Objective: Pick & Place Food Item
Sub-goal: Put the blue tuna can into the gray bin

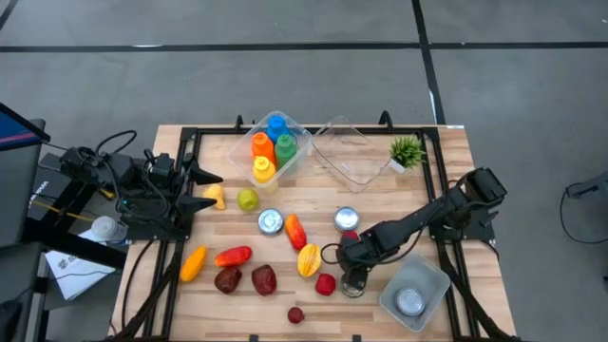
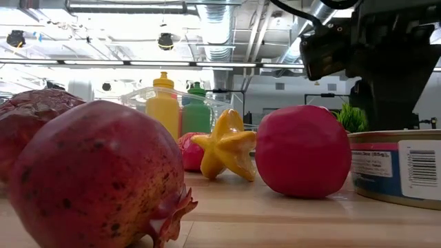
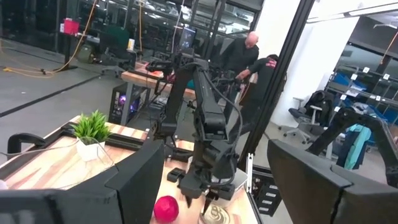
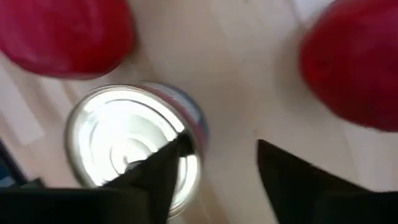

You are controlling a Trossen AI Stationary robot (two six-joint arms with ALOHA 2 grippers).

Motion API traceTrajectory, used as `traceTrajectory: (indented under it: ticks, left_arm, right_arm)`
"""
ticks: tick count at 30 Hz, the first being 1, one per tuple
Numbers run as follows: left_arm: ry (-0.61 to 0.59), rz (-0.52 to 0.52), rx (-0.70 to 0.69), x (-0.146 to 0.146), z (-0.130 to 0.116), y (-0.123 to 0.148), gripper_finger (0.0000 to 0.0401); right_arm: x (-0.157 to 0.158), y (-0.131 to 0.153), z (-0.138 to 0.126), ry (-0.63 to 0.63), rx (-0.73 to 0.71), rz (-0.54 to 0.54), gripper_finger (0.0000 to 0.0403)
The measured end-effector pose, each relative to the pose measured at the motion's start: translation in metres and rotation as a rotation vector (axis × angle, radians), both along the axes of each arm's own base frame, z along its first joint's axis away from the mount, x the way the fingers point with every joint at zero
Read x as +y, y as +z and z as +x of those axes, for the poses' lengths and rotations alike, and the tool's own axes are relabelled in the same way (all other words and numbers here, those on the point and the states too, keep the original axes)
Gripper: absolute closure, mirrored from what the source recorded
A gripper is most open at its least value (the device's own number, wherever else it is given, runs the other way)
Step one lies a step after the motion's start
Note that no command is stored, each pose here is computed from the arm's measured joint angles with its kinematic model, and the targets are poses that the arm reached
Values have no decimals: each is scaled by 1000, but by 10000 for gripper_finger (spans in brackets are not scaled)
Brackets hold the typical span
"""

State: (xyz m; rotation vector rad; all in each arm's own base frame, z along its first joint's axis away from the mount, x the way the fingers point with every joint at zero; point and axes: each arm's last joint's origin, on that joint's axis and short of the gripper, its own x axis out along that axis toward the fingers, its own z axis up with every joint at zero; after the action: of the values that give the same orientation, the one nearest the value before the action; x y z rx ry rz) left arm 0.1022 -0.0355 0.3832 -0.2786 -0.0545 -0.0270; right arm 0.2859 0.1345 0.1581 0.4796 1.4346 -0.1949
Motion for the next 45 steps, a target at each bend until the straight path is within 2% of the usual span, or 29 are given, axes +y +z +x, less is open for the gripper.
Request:
traceTrajectory:
  ticks: [5,7,10,13,25,45]
  left_arm:
    - [0,7,15,0,0,-2,128]
    - [0,6,14,0,0,-1,128]
    - [0,7,15,0,0,-2,128]
    - [0,7,15,0,0,-2,128]
    - [0,10,22,0,0,-2,128]
    - [0,0,35,0,0,-4,128]
  right_arm:
    - [-3,1,1,7,15,31,362]
    - [-4,1,0,37,20,41,388]
    - [-5,0,1,30,19,37,378]
    - [-5,2,3,31,20,30,394]
    - [-4,34,14,51,-73,-38,402]
    - [-16,98,-30,-41,-137,-40,403]
